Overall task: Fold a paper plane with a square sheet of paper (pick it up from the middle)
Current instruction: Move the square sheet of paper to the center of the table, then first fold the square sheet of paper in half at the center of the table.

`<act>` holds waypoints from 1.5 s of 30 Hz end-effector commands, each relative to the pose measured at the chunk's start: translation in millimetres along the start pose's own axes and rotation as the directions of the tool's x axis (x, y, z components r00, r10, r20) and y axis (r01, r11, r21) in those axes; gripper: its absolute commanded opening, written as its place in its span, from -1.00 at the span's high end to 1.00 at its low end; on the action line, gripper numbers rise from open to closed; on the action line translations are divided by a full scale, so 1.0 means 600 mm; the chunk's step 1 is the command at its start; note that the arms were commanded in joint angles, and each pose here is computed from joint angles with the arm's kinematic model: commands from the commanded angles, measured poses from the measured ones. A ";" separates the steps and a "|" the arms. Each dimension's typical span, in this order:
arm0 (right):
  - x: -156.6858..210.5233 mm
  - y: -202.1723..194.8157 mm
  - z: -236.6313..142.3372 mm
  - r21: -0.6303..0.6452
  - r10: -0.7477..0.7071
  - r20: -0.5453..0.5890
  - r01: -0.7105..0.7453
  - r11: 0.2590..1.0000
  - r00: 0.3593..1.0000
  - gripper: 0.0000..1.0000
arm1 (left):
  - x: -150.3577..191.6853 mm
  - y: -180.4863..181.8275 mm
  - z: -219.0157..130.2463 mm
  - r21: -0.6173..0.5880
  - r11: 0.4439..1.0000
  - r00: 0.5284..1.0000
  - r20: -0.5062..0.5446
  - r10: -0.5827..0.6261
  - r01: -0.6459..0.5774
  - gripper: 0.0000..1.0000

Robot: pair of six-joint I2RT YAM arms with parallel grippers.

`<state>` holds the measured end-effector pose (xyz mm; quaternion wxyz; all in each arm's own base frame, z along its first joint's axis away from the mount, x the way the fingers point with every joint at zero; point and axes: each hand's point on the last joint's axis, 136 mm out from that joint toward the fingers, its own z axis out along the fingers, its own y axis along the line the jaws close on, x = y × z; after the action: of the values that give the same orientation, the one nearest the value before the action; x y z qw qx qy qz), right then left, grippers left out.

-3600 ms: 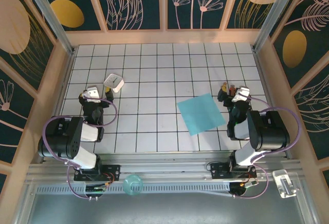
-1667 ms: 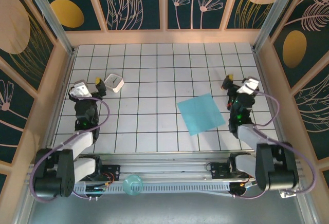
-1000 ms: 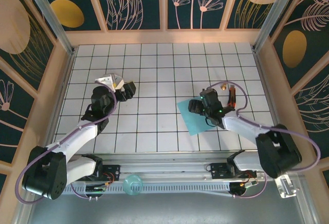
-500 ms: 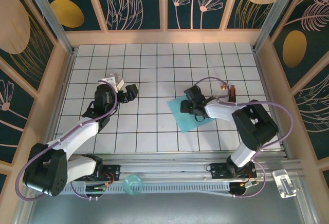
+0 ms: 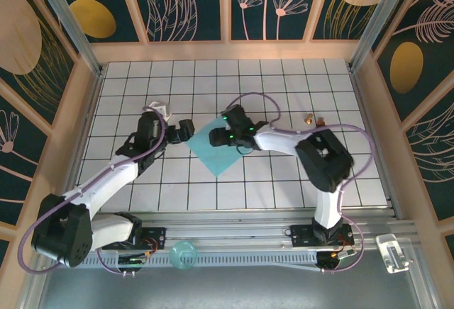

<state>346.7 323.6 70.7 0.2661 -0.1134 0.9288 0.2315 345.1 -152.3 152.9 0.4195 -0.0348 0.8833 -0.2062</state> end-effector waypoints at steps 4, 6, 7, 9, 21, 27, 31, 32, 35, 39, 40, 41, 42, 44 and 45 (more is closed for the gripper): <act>-0.058 -0.138 -0.148 0.047 0.113 0.180 -0.124 0.991 0.977 -0.79 | 0.095 -0.066 0.066 0.004 0.955 0.908 -0.311 0.283 -0.296 -0.97; -0.056 -0.167 -0.176 0.066 0.132 0.220 -0.150 0.986 0.966 -0.96 | 0.111 -0.070 0.086 0.012 0.932 0.859 -0.384 0.339 -0.363 -0.98; -0.053 -0.178 -0.187 0.065 0.141 0.239 -0.161 0.985 0.961 -0.98 | 0.119 -0.066 0.097 0.014 0.919 0.833 -0.418 0.363 -0.393 -0.98; -0.045 -0.187 -0.205 0.052 0.150 0.267 -0.170 0.984 0.952 -0.98 | 0.130 -0.063 0.115 0.032 0.896 0.782 -0.474 0.404 -0.443 -0.98; -0.008 -0.215 -0.203 0.081 0.143 0.256 -0.169 0.982 0.956 -0.98 | 0.184 -0.069 0.189 0.204 0.773 0.495 -0.663 0.561 -0.601 -0.98; -0.001 -0.227 -0.203 0.091 0.153 0.257 -0.181 0.979 0.954 -0.98 | 0.195 -0.086 0.196 0.266 0.753 0.437 -0.680 0.589 -0.602 -0.98; 0.001 -0.229 -0.201 0.092 0.158 0.253 -0.187 0.978 0.954 -0.98 | 0.205 -0.089 0.196 0.284 0.747 0.409 -0.694 0.593 -0.601 -0.98; 0.000 -0.229 -0.202 0.092 0.158 0.255 -0.186 0.978 0.954 -0.98 | 0.208 -0.090 0.196 0.288 0.748 0.408 -0.695 0.593 -0.598 -0.98; 0.000 -0.231 -0.202 0.097 0.159 0.255 -0.189 0.977 0.954 -0.98 | 0.211 -0.097 0.196 0.304 0.751 0.405 -0.693 0.597 -0.586 -0.98; 0.002 -0.231 -0.202 0.095 0.164 0.252 -0.193 0.977 0.954 -0.98 | 0.219 -0.085 0.203 0.294 0.740 0.377 -0.713 0.591 -0.605 -0.98; 0.002 -0.231 -0.202 0.095 0.165 0.252 -0.194 0.976 0.954 -0.98 | 0.221 -0.082 0.205 0.290 0.739 0.372 -0.719 0.588 -0.608 -0.98; 0.002 -0.231 -0.202 0.094 0.165 0.252 -0.194 0.976 0.954 -0.98 | 0.224 -0.080 0.208 0.291 0.738 0.366 -0.722 0.587 -0.609 -0.98; 0.003 -0.232 -0.201 0.094 0.169 0.251 -0.198 0.976 0.953 -0.98 | 0.227 -0.078 0.210 0.290 0.735 0.359 -0.726 0.587 -0.613 -0.98; 0.004 -0.230 -0.202 0.090 0.171 0.251 -0.199 0.976 0.953 -0.98 | 0.234 -0.076 0.212 0.298 0.733 0.348 -0.731 0.588 -0.612 -0.98; 0.005 -0.230 -0.203 0.090 0.172 0.251 -0.200 0.976 0.953 -0.98 | 0.237 -0.074 0.212 0.298 0.733 0.343 -0.734 0.586 -0.612 -0.97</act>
<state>338.5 144.6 105.1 0.3529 0.0197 0.9126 0.2055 355.5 -274.2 12.5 0.0651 0.3654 0.9280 -0.0315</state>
